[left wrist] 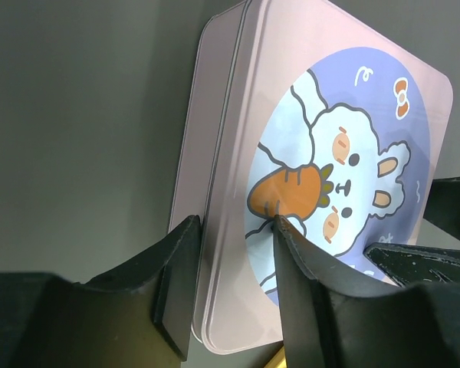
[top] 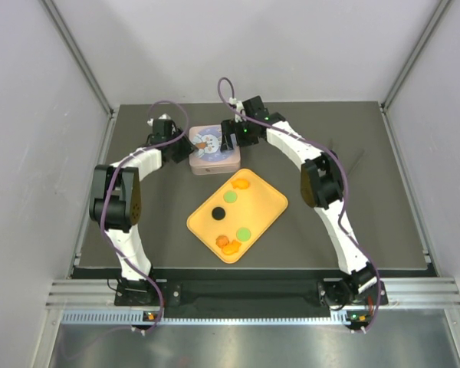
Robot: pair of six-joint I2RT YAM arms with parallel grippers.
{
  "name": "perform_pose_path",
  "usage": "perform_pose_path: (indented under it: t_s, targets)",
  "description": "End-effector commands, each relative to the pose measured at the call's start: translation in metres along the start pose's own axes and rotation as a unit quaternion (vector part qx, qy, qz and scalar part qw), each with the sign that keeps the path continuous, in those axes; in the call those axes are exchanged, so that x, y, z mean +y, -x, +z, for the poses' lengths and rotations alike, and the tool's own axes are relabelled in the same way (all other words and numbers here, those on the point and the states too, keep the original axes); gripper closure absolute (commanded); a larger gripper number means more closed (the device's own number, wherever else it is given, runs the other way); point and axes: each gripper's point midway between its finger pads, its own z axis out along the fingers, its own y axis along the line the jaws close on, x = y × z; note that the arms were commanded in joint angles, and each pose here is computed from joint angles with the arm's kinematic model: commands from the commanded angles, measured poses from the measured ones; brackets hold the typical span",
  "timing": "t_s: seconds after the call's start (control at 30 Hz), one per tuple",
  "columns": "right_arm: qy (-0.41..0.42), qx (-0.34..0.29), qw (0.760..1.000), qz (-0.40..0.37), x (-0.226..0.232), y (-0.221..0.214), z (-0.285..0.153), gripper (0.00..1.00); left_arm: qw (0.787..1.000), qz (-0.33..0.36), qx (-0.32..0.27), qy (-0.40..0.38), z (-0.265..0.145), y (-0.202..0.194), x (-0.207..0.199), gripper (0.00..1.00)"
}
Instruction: Pack the cookies
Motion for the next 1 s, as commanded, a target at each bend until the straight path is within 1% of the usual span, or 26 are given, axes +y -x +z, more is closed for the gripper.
perform_pose_path:
  t_s: [0.0,0.07,0.2,0.27,0.3,0.33,0.37,0.4,0.43,0.47,0.5,0.57,0.6,0.63,0.67,0.8,0.87,0.93,0.97]
  targets:
    - [-0.003,0.013,1.000,-0.015,0.019,-0.009,-0.006,0.12,0.998,-0.011,0.039,0.049,0.003,-0.035,0.028,0.60]
    - [0.008,0.014,1.000,-0.012,0.024,-0.010,-0.005,0.12,0.997,-0.013,0.047,0.057,0.006,-0.039,0.033,0.60]
    - [0.041,0.030,0.999,0.002,0.034,-0.020,0.000,0.22,0.996,-0.015,0.051,0.067,0.006,-0.040,0.036,0.62]
    - [0.059,0.027,0.998,0.002,0.045,-0.018,-0.008,0.26,0.996,-0.012,0.052,0.068,0.006,-0.040,0.036,0.61]
    - [0.064,0.042,0.997,0.011,0.046,-0.032,-0.007,0.29,0.996,-0.012,0.052,0.070,0.006,-0.039,0.036,0.60]
    - [0.074,0.038,0.996,0.013,0.050,-0.032,-0.009,0.31,0.995,-0.012,0.058,0.077,0.007,-0.041,0.039,0.60]
    - [0.094,0.019,0.995,0.016,0.059,-0.022,-0.016,0.32,0.996,-0.012,0.057,0.074,0.008,-0.039,0.037,0.60]
    - [0.099,0.028,0.994,0.026,0.059,-0.033,-0.013,0.36,0.996,-0.012,0.059,0.073,0.009,-0.039,0.036,0.59]
    - [0.104,0.028,0.994,0.037,0.056,-0.034,-0.014,0.38,0.995,-0.015,0.061,0.076,0.010,-0.041,0.038,0.59]
    - [0.120,0.027,0.991,0.053,0.059,-0.034,-0.013,0.44,0.995,-0.014,0.061,0.073,0.010,-0.039,0.035,0.58]
    - [0.119,0.033,0.990,0.071,0.052,-0.040,-0.012,0.47,0.995,-0.015,0.064,0.076,0.011,-0.040,0.036,0.58]
    - [0.121,0.029,0.989,0.075,0.051,-0.041,-0.011,0.49,0.995,-0.012,0.063,0.078,0.011,-0.036,0.035,0.57]
    - [0.117,0.036,0.989,0.081,0.047,-0.050,-0.008,0.52,0.995,-0.011,0.061,0.079,0.011,-0.034,0.034,0.56]
    - [0.114,0.037,0.989,0.087,0.046,-0.052,-0.008,0.55,0.995,-0.010,0.059,0.078,0.011,-0.033,0.033,0.55]
    - [0.110,0.037,0.989,0.092,0.043,-0.054,-0.006,0.60,0.995,-0.009,0.058,0.076,0.011,-0.031,0.031,0.55]
    - [0.108,0.030,0.988,0.105,0.035,-0.049,-0.008,0.71,0.996,-0.010,0.056,0.071,0.011,-0.026,0.026,0.55]
    - [0.103,0.015,0.989,0.109,0.029,-0.039,-0.015,0.71,0.996,-0.008,0.054,0.070,0.010,-0.023,0.023,0.54]
    - [0.103,0.000,0.987,0.120,0.023,-0.027,-0.022,0.70,0.996,-0.008,0.057,0.072,0.011,-0.023,0.024,0.54]
    - [0.109,-0.007,0.986,0.123,0.023,-0.021,-0.028,0.61,0.996,-0.006,0.055,0.071,0.011,-0.020,0.021,0.53]
